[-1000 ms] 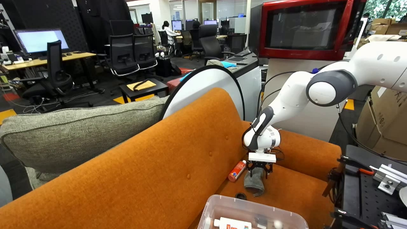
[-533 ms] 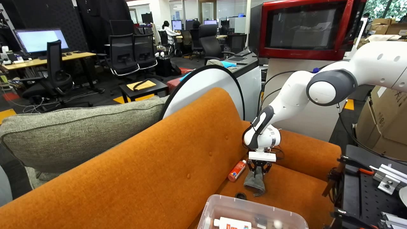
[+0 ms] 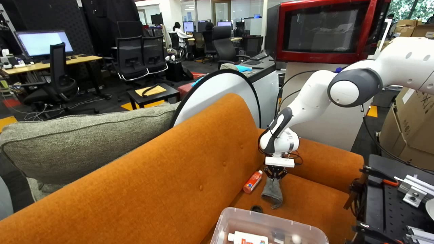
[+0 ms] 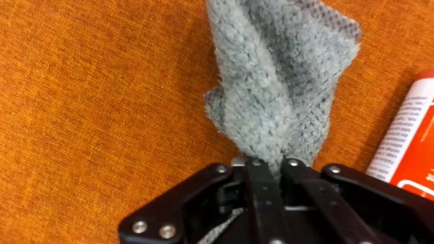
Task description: Put the grey cloth on the sofa inside the plastic container
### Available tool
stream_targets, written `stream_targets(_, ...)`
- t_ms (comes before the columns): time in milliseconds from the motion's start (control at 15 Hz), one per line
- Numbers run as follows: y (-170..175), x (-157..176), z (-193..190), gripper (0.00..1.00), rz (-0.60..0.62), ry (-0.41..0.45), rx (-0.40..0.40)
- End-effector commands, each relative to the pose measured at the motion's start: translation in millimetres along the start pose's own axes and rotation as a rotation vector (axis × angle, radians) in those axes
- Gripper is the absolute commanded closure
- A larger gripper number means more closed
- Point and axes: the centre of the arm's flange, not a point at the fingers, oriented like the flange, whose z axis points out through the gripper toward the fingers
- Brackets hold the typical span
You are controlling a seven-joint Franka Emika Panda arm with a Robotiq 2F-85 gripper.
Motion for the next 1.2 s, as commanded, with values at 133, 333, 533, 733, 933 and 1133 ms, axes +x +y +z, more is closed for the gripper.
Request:
stream_targets(133,20,-26,-61,0.98,-0.064,-0.041,0.072)
stream_targets(333,23,-47,-92,0.98,-0.122,-0.083,0.116)
stream_targets(533,21,-81,-118,0.98,-0.234,-0.145,0.154)
stream_targets(733,12,-134,-133,0.98,-0.419,-0.206,0.160)
stream_targets(933,2,-187,-135,0.98,-0.582,-0.269,0.150)
stream_targets(1133,-4,-240,-128,0.98,-0.742,-0.366,0.117)
